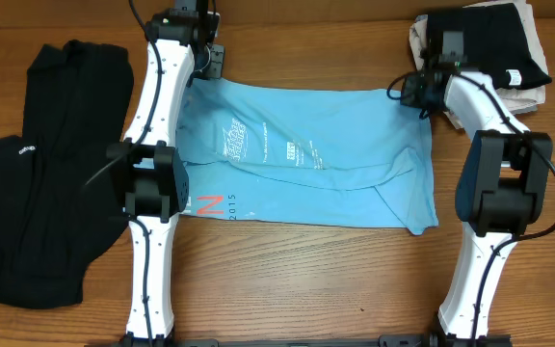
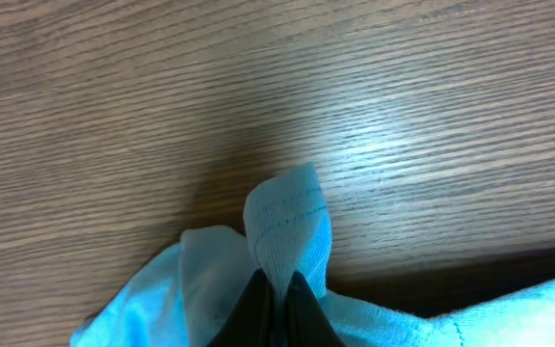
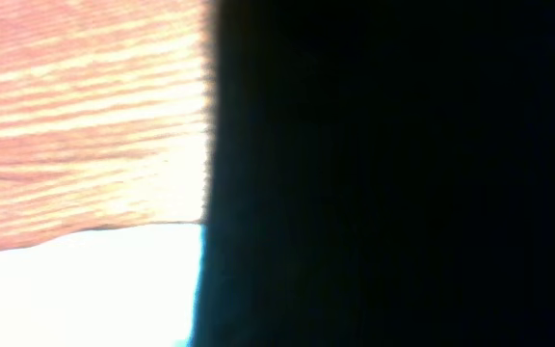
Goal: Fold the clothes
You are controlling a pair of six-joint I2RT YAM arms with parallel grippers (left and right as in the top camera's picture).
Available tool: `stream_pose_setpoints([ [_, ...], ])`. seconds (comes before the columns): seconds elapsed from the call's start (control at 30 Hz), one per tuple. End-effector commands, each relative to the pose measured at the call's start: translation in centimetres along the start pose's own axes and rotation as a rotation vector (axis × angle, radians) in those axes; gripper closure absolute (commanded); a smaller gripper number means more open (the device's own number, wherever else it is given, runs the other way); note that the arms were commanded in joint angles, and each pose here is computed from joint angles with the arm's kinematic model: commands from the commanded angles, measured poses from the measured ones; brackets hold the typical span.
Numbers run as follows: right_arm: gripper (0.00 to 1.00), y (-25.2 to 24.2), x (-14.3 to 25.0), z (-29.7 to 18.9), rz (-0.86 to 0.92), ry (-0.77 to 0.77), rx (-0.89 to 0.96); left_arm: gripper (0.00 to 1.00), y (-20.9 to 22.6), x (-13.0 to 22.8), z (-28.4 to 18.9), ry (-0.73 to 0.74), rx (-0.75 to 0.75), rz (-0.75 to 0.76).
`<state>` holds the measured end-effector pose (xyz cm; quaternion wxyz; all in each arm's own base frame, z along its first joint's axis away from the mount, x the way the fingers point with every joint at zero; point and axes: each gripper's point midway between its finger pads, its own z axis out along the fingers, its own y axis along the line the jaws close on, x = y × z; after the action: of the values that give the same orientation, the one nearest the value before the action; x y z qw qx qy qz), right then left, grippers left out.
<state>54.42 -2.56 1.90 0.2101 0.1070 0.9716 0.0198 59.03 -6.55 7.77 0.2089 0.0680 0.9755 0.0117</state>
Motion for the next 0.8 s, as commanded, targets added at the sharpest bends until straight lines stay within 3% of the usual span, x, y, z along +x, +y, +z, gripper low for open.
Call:
stream_pose_setpoints([
  [0.0,0.96,1.4,-3.6,-4.0,0.030,-0.041,-0.046,0.96,1.2,-2.9,-5.7,-0.116,-0.025,-0.025],
  [0.3,0.96,2.2,-3.6,-12.3,0.041,0.066,-0.075,0.96,1.7,-3.3,-12.5,-0.170,-0.028,-0.023],
  [0.57,0.96,1.9,0.3,-15.5,0.071,0.212,-0.059,0.96,1.8,1.7,-13.6,0.019,-0.024,-0.071],
  [0.77,0.96,-0.1,1.6,-16.4,0.114,0.249,0.060,0.96,1.8,4.7,-13.8,0.141,-0.026,-0.067],
])
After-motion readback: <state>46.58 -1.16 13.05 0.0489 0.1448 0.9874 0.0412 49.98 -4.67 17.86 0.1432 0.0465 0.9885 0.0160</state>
